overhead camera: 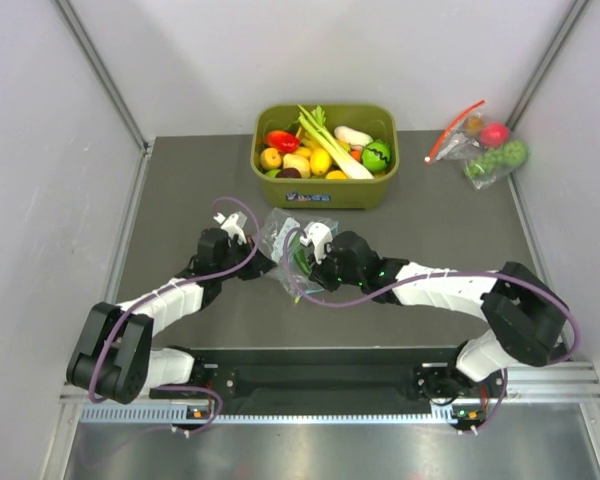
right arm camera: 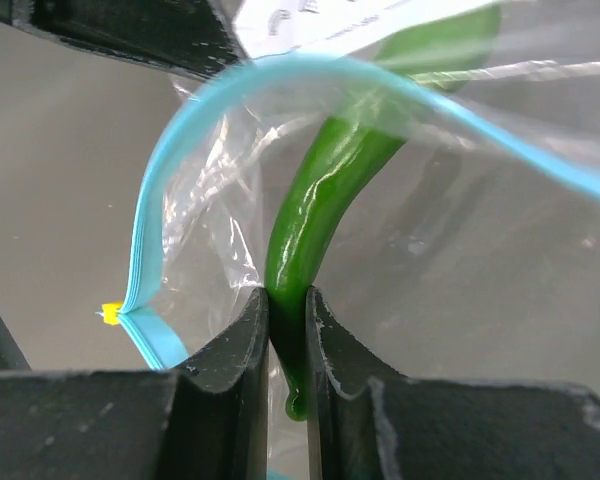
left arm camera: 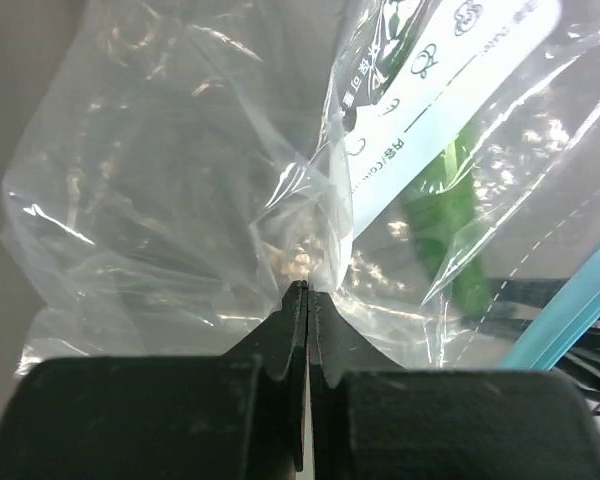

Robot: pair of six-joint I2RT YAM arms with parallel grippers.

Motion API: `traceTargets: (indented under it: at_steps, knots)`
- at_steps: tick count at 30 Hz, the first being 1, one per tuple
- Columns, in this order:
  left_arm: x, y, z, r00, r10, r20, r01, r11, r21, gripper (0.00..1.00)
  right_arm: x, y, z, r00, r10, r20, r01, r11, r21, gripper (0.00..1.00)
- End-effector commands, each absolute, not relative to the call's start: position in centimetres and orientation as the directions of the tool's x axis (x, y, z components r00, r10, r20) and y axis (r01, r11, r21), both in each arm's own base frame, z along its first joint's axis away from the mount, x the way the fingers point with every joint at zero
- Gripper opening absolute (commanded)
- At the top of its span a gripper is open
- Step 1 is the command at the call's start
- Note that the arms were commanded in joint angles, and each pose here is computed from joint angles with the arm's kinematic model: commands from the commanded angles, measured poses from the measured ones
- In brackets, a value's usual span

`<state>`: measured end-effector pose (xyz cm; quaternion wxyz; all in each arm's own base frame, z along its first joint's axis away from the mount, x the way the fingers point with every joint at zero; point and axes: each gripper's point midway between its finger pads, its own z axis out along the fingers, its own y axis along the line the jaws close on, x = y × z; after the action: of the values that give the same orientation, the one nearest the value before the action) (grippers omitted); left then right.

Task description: Open the zip-top bag and remove the fake food

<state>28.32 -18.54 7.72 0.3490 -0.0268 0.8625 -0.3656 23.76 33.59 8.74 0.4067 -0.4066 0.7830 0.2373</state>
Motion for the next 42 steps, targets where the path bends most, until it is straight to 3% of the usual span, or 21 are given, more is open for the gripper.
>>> traceTargets:
  at_steps: [1,9,17,23,34,42]
  knots:
    - [29.2,-17.6,8.1,-0.719,-0.286,-0.634,0.216,0.774,-0.595,0.00,23.6,31.8,9.3,-0.367,-0.447,-0.816,-0.785,0.619,0.014,0.01]
    - [29.2,-17.6,7.6,-0.724,-0.282,-0.629,0.209,0.779,-0.591,0.00,23.9,31.8,9.6,-0.411,-0.409,-0.815,-0.751,0.659,0.049,0.02]
    - [28.9,-17.8,6.9,-0.732,-0.284,-0.619,0.214,0.767,-0.605,0.00,25.9,31.3,13.5,-0.459,-0.177,-0.871,-0.640,0.746,0.186,0.06]
    - [28.8,-17.4,6.2,-0.736,-0.278,-0.617,0.197,0.785,-0.588,0.00,26.1,29.7,13.6,-0.478,-0.191,-0.857,-0.618,0.767,0.174,0.05]
    - [30.5,-18.7,8.2,-0.714,-0.339,-0.613,0.209,0.732,-0.648,0.00,21.5,30.5,15.1,-0.550,-0.284,-0.785,-0.737,0.608,0.297,0.01]
    - [33.0,-19.0,9.6,-0.690,-0.370,-0.623,0.194,0.734,-0.651,0.00,15.3,28.4,17.5,-0.542,-0.411,-0.733,-0.824,0.432,0.366,0.02]
